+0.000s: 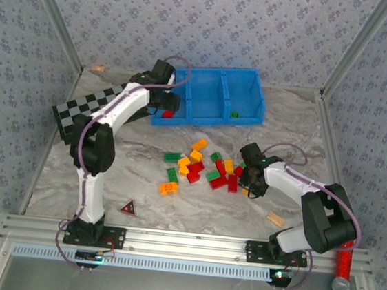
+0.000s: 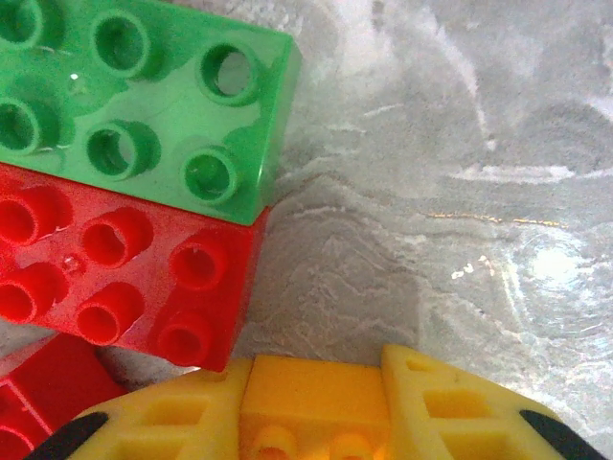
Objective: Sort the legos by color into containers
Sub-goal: Pick up the lego from the bottom-center of the table.
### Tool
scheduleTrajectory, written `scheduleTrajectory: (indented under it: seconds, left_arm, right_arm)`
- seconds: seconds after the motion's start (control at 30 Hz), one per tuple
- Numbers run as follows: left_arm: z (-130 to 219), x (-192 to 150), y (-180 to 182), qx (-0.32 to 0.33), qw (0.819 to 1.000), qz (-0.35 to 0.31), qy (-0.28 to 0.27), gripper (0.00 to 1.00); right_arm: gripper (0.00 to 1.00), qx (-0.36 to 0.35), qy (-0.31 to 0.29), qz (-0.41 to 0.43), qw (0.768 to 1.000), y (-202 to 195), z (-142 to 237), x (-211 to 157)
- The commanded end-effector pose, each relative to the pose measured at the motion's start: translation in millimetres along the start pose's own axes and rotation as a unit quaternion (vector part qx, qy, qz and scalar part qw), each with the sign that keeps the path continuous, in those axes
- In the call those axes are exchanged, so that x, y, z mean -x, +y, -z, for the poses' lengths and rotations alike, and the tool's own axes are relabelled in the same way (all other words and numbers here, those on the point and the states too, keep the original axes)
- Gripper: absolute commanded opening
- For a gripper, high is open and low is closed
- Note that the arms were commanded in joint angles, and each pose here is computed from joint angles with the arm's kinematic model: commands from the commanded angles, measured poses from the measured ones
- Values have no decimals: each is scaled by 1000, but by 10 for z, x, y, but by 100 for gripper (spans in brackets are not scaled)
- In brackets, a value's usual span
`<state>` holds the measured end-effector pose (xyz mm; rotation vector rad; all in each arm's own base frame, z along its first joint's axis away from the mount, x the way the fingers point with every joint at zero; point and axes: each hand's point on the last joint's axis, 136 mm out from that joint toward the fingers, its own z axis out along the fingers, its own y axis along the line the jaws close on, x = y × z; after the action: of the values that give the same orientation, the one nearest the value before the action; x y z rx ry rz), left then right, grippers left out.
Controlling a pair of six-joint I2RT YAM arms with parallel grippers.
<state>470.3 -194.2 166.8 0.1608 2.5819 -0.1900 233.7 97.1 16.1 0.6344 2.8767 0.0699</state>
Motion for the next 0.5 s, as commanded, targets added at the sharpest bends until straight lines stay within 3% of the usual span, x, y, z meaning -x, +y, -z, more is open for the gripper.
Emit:
scheduleTrajectory:
  seconds: [0.0, 0.17, 0.47]
  left_arm:
    - [345, -77, -90, -27, 999, -15, -9, 66]
    - [687, -387, -45, -34, 999, -21, -7, 67]
    - [1085, -1298, 142, -27, 999, -12, 36, 67]
  right_arm:
    - [31, 3, 65, 7, 998, -27, -158, -338]
    - [28, 6, 59, 19, 998, -43, -10, -338]
    - [27, 9, 19, 58, 998, -10, 565, -111]
